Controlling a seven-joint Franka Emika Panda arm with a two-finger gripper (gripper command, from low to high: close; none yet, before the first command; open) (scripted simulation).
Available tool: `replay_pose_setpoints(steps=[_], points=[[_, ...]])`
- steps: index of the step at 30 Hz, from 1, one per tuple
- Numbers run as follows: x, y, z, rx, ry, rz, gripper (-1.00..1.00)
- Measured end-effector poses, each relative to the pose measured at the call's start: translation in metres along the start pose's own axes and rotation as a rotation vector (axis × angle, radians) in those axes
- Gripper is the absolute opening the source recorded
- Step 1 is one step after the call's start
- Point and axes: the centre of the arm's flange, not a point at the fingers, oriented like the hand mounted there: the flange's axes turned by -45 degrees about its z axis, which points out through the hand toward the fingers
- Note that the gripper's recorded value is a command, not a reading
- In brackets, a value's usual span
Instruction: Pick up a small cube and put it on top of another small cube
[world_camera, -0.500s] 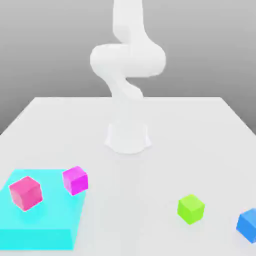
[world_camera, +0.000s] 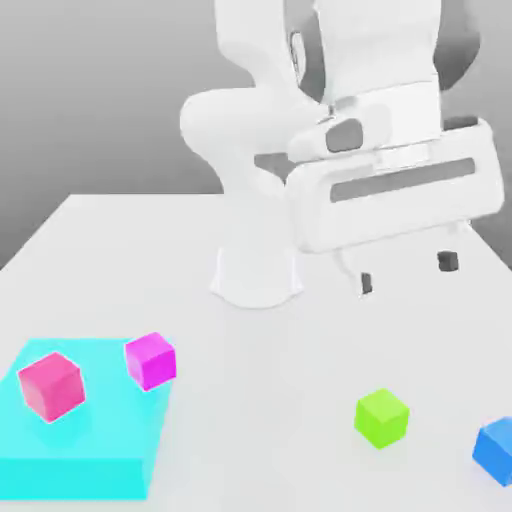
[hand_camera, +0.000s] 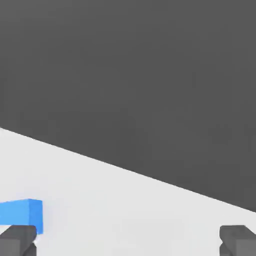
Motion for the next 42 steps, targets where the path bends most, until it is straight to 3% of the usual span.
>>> replay_pose_setpoints(steps=[7,13,14,21,27,38,42], points=[[-0.072,-0.040,0.121,-0.035,-0.216,-0.149,0.00],[-0.094,-0.038,0.185,-0.044,-0.239,-0.163,0.00],[-0.096,-0.038,0.192,-0.043,-0.240,-0.162,-1.00],[-0.096,-0.038,0.192,-0.044,-0.240,-0.162,-1.00],[-0.082,-0.042,0.139,-0.043,-0.240,-0.170,-1.00],[0.021,-0.144,0.115,0.044,-0.250,-0.851,-1.00],[0.021,-0.153,0.155,0.053,-0.248,-0.922,-1.00]])
